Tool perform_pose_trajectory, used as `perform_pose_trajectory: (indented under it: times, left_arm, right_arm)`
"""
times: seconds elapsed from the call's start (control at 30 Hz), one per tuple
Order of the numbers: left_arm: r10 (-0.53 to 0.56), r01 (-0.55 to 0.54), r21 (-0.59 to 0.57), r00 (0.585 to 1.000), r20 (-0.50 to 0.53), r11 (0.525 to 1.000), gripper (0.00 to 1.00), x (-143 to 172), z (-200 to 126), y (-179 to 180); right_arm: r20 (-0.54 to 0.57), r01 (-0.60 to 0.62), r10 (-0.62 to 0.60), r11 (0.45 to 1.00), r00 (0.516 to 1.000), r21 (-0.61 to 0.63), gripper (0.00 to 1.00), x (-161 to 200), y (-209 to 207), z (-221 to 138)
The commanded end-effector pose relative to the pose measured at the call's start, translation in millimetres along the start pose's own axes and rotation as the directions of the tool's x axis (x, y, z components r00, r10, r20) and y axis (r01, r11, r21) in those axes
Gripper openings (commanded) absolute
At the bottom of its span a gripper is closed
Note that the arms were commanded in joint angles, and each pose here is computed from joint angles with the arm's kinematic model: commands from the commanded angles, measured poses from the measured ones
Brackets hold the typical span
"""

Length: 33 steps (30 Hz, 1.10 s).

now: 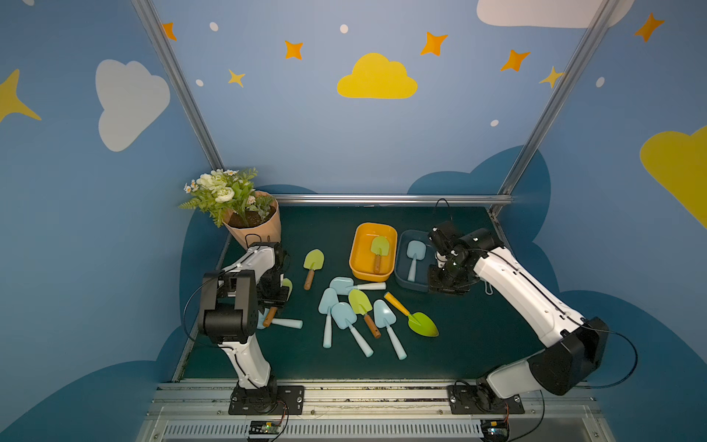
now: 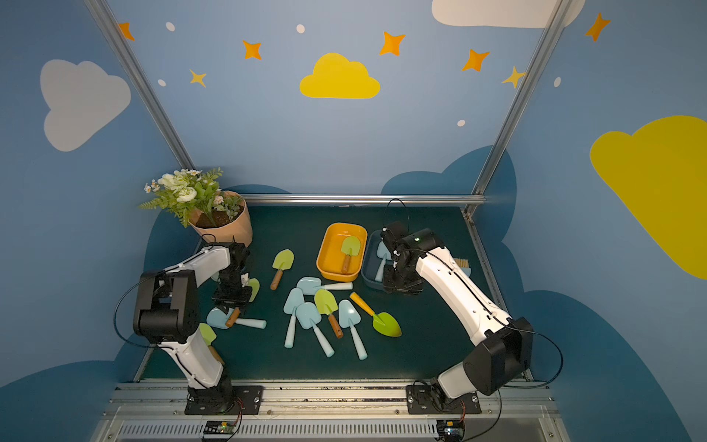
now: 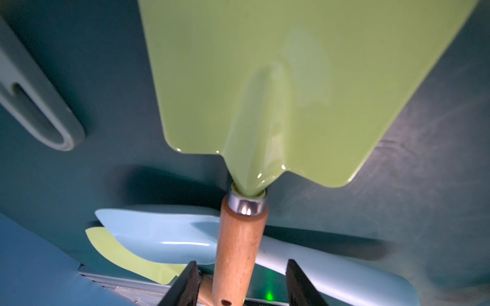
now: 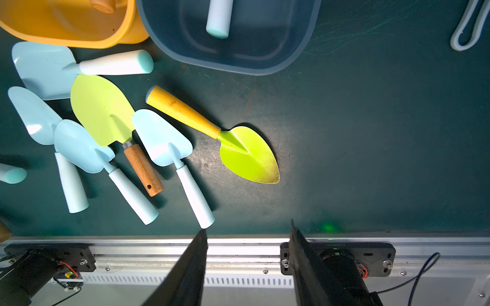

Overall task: Sort the small shovels by color and place them into the storage box
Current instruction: Pick up the shovel from the center of the board.

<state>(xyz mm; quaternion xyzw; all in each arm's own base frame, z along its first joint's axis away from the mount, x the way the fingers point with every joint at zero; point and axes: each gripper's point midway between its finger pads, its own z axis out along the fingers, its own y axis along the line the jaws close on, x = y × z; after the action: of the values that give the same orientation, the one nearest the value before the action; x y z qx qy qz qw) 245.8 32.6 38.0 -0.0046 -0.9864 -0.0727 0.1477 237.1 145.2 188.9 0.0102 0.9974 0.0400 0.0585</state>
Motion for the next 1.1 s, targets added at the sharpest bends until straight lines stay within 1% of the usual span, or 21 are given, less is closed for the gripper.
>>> perform_pose_trajectory:
  times: [0.0, 0.17, 0.53, 0.77, 1.07]
  left_arm:
    - [0.004, -0.004, 0.010, 1.000, -0.016, 1.000, 0.42, -0.7, 6.5, -1.9]
    - [0.003, -0.003, 0.009, 1.000, -0.010, 1.000, 0.39, -2.9, 5.7, -1.2]
    - [-0.012, 0.012, -0.003, 1.000, -0.005, 1.000, 0.32, 4.7, 3.3, 1.7]
    - [-0.001, 0.000, -0.006, 1.000, -0.002, 1.000, 0.23, -1.0, 2.1, -0.2]
    - [0.011, -0.011, -0.021, 1.000, 0.008, 1.000, 0.06, -3.5, 2.2, -2.0]
  right_arm:
    - [-0.010, 0.004, -0.004, 1.000, 1.000, -0.002, 0.51, -0.8, 0.6, 4.4]
    - [-0.011, 0.003, -0.003, 1.000, 1.000, -0.005, 0.51, -1.2, 1.5, 5.5]
    - [-0.018, 0.001, -0.002, 1.000, 1.000, -0.013, 0.51, -1.0, 3.7, 6.7]
    - [-0.017, 0.002, -0.002, 1.000, 1.000, -0.010, 0.51, -0.1, 2.5, 6.8]
    - [-0.024, 0.002, -0.002, 1.000, 1.000, -0.013, 0.51, -0.1, 4.4, 9.8]
